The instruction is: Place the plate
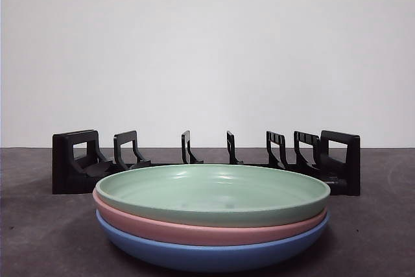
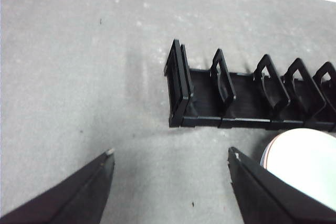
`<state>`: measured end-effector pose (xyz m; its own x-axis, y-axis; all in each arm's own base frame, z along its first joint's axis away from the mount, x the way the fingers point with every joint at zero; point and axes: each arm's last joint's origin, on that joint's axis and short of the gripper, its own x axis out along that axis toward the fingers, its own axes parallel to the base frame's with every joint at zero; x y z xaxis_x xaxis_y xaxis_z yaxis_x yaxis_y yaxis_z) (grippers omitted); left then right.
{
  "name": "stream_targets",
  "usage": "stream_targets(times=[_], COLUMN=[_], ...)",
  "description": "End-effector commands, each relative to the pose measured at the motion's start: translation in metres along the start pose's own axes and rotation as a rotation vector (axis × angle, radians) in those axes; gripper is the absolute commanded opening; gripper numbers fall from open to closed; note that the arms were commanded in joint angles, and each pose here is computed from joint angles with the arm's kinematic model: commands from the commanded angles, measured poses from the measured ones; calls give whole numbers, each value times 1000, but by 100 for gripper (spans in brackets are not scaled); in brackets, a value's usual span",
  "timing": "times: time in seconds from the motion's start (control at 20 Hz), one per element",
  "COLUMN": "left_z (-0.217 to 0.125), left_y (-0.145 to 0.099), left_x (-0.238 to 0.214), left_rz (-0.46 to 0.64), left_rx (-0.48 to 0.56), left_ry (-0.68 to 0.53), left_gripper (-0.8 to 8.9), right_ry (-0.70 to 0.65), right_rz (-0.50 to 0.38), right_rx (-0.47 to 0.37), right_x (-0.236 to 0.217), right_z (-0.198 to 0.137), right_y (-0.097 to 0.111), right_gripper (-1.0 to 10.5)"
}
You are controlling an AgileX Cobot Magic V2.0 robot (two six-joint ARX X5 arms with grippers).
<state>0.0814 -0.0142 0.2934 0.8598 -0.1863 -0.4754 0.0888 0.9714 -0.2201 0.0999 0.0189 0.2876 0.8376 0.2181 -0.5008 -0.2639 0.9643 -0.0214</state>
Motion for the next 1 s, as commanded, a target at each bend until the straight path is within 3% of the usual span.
stream_targets(times=[0.05, 0.1, 0.15, 0.8, 1.0], left_z=[1, 1, 0, -1, -41], left_y=[0, 0, 0, 0, 15], left_x=[-1, -1, -1, -1, 27], left_rz=[2, 2, -2, -4, -2], left_rx=[-2, -2, 2, 32, 50], left_ry=[3, 6, 11, -12, -232], left_gripper=[339, 220, 6, 7, 7], right_ry=[4, 14, 22, 20, 20], right_rz=[11, 13, 23, 50, 50], right_rx=[17, 18, 11, 18, 18], right_x=[-6, -8, -9, -11, -11], right_z=[-3, -5, -7, -8, -8], right_y=[1, 2, 2, 3, 3], right_gripper=[236, 46, 32, 19, 19])
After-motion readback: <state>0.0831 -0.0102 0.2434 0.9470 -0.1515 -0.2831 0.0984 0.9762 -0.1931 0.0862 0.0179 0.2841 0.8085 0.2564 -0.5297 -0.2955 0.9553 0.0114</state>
